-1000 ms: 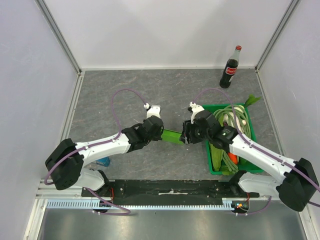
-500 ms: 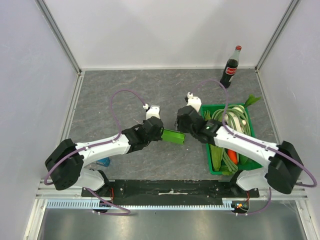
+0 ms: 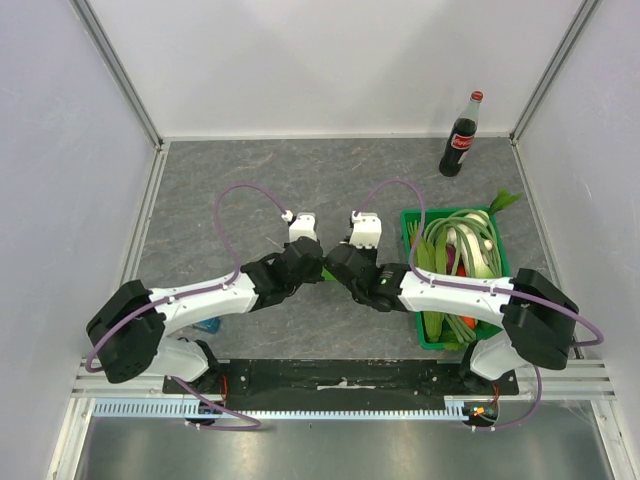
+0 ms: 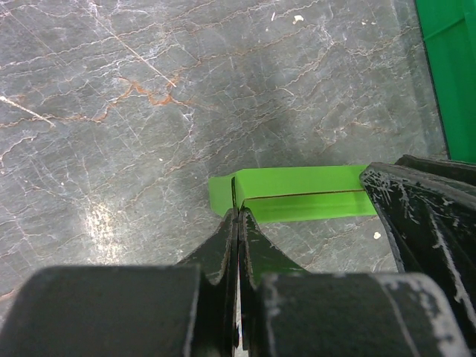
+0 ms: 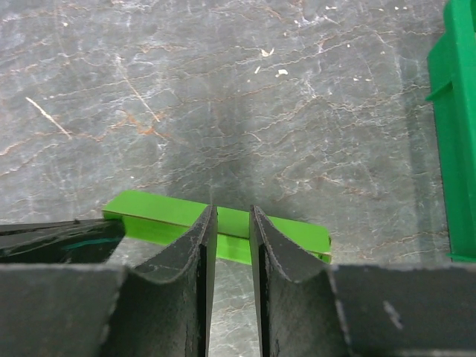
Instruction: Fold the paper box
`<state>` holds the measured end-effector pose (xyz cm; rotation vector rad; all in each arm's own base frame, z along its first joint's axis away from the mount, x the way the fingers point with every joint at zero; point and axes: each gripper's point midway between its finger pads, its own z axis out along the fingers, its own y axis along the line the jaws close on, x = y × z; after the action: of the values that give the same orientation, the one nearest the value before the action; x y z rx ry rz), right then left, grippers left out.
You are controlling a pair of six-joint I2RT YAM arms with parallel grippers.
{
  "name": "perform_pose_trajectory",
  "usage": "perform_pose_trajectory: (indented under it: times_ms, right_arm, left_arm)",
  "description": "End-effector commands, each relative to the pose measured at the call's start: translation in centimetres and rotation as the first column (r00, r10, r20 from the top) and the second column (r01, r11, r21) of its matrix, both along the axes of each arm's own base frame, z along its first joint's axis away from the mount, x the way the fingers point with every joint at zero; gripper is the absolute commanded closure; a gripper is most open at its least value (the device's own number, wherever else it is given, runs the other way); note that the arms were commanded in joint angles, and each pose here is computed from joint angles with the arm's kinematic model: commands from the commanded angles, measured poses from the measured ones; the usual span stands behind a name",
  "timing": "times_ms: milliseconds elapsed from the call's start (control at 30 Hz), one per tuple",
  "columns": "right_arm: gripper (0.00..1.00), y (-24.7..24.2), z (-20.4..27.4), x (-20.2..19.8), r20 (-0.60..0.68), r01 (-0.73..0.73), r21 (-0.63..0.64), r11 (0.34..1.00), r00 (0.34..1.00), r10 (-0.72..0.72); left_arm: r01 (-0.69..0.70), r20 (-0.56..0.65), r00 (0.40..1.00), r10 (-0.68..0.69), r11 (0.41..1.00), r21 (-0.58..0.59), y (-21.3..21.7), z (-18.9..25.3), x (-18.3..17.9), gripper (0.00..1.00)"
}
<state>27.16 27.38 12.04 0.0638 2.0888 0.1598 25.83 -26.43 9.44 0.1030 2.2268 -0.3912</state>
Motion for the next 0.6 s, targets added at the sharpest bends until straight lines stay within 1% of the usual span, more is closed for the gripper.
perform_pose_trajectory:
  times_ms: [0,233,400,433,533,567]
  right_arm:
    - [0.70,-0.6,-0.6,0.6,0.070,0.055,-0.013,0.998,0.996,-0.054]
    - [0.69,-0.7,-1.2,-0.2,0.076,0.045,-0.017,0.999,0.996,-0.043]
    - [0.69,-0.6,-2.0,-0.7,0.085,0.036,-0.003,0.999,0.996,-0.036]
    - [0.69,-0.9,-2.6,-1.0,0.085,0.035,-0.014,0.999,0.996,-0.033]
    - [0.69,-1.3,-3.4,-1.3,0.096,0.041,-0.007,0.999,0.995,-0.040]
    - [0.69,-1.3,-3.3,-1.2,0.106,0.046,0.002,0.999,0.993,-0.046]
  left_arm:
    - [-0.016,-0.095,0.995,0.027,0.993,0.115,2.7,-3.9,-2.2,0.98]
    - [0.000,-0.093,0.996,0.009,0.996,0.094,2.4,-3.6,-2.4,0.98]
    - [0.018,-0.084,0.996,-0.015,0.999,0.037,1.8,-2.9,-2.8,0.98]
    - [0.016,-0.088,0.996,-0.013,0.999,0.031,1.9,-2.9,-2.9,0.96]
    - [0.023,-0.082,0.996,-0.022,1.000,0.007,1.7,-2.4,-2.9,0.86]
    - [0.028,-0.084,0.996,-0.028,1.000,0.001,1.7,-2.3,-3.1,0.80]
